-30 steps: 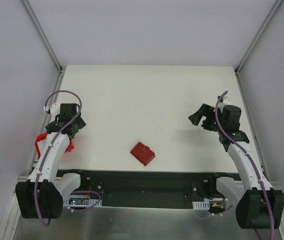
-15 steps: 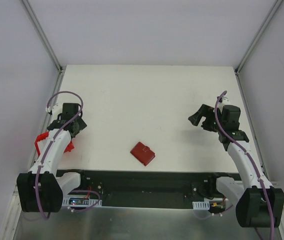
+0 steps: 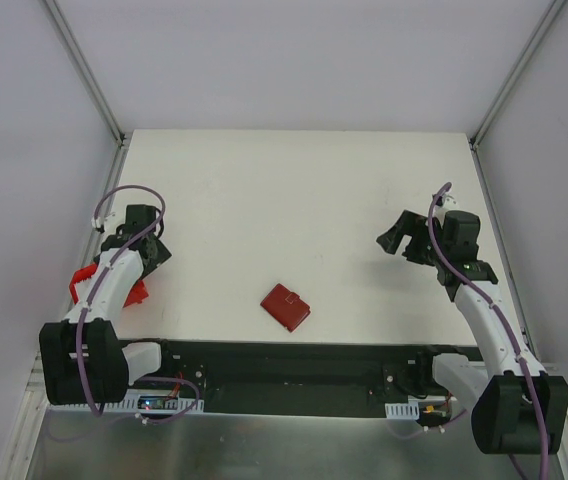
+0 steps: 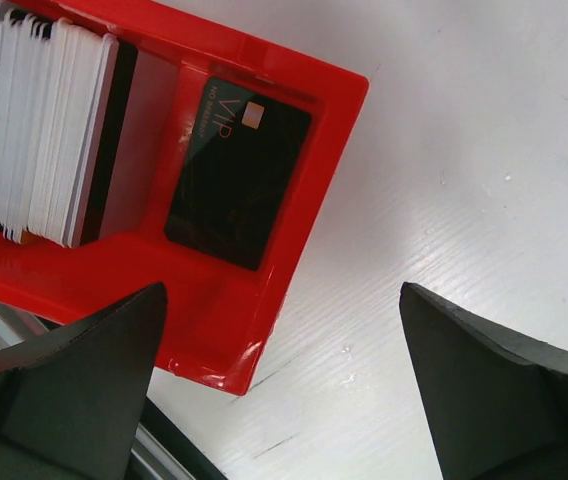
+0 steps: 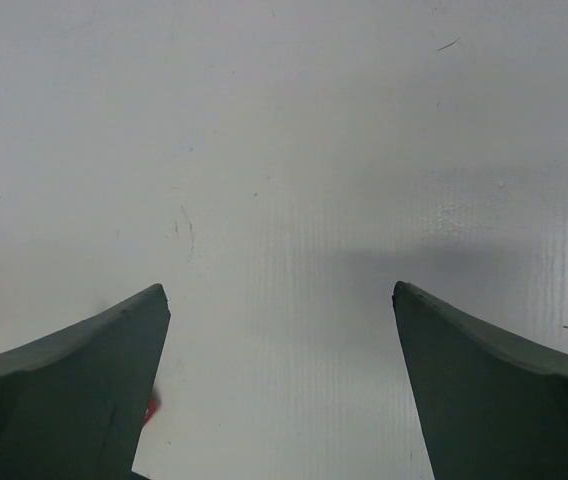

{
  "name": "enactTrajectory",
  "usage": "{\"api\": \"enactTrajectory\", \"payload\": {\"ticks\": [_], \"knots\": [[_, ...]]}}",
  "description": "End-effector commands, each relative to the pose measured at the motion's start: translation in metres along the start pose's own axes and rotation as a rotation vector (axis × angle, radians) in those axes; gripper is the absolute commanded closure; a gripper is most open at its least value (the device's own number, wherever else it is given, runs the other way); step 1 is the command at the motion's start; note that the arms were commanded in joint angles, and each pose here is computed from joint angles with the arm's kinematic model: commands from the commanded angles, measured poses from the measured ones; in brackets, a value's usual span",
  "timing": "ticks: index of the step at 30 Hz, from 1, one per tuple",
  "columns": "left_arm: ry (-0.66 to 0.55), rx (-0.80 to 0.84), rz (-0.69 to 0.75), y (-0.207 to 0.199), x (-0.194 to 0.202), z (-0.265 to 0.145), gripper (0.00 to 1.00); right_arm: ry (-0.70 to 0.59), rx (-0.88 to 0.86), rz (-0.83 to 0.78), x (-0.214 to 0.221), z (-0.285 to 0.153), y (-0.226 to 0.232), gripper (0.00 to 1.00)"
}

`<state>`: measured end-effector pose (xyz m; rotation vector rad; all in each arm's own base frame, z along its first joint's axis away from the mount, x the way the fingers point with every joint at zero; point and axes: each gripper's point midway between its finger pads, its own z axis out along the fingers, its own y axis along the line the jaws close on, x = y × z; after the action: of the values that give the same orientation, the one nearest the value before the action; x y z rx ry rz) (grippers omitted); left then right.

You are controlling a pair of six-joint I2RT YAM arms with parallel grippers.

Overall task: Put the credit cards into the card holder
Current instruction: Move the storage box to the card holder.

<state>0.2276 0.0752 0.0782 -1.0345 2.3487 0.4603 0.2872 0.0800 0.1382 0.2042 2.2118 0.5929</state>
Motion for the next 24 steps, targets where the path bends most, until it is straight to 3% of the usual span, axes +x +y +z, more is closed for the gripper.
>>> {"api": "enactTrajectory", "payload": {"ticks": [1,10,24], "knots": [[0.039,0.007,0.009,-0.003,0.005,0.005,0.01,-0.028,0.003,-0.032,-0.016,-0.003,0.004,0.04],[0.109,0.104,0.050,-0.025,0.014,0.006,0.01,-0.016,0.007,-0.032,-0.015,-0.001,0.002,0.04],[0.110,0.361,0.035,-0.065,0.009,-0.015,0.01,0.001,0.009,-0.023,-0.011,0.001,0.001,0.04]]}}
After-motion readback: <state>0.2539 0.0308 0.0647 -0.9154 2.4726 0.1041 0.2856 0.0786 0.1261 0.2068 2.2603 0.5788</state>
